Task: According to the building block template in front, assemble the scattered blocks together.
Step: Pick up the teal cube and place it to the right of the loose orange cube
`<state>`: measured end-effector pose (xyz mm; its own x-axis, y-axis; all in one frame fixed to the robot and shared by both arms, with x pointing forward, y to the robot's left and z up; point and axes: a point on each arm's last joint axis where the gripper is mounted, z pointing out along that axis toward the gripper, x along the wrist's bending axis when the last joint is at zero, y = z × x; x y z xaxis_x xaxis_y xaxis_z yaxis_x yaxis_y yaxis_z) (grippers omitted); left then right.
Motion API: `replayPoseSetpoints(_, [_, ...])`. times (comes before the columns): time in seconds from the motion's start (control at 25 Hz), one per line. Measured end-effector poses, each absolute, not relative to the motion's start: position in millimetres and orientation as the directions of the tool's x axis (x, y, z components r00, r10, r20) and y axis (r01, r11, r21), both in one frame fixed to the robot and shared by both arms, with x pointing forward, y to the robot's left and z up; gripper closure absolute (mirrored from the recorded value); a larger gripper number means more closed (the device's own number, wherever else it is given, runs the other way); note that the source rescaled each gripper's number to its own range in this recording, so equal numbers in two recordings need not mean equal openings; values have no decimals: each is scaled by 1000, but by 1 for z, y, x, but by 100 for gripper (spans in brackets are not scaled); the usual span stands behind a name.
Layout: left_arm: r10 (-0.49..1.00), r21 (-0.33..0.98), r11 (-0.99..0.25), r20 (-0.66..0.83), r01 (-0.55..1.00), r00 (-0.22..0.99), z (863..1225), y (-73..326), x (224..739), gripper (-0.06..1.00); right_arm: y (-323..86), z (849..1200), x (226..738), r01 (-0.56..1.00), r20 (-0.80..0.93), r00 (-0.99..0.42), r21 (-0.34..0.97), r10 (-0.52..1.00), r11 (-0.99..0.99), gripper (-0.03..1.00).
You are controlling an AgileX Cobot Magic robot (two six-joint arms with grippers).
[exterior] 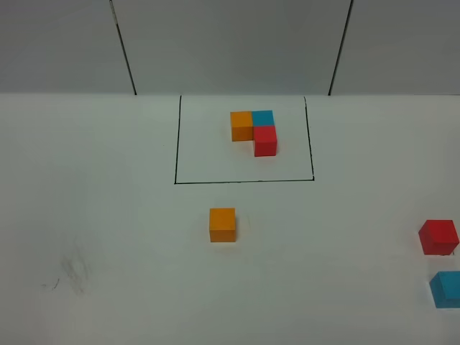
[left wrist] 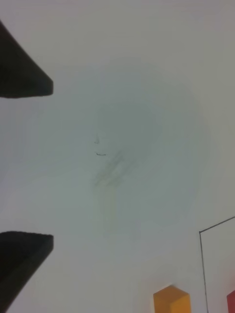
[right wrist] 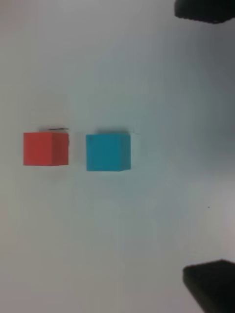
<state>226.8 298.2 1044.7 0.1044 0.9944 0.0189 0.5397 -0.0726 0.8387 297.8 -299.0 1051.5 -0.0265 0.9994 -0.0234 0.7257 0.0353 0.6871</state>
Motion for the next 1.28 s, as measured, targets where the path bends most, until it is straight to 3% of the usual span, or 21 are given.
replayPoseSetpoints(0.64, [994, 839, -73, 19, 540, 104, 1045, 298, 227, 61, -280, 1010, 424, 861, -102, -99, 489, 990, 137, 2])
replayPoseSetpoints(0.92, [994, 839, -71, 18, 540, 104, 1045, 298, 227, 61, -290, 977, 446, 932, -106, -55, 352, 993, 89, 4])
replayPoseSetpoints(1.28, [995, 839, -69, 16, 540, 103, 1045, 298, 227, 61, -287, 951, 462, 945, -87, -61, 315, 994, 86, 6])
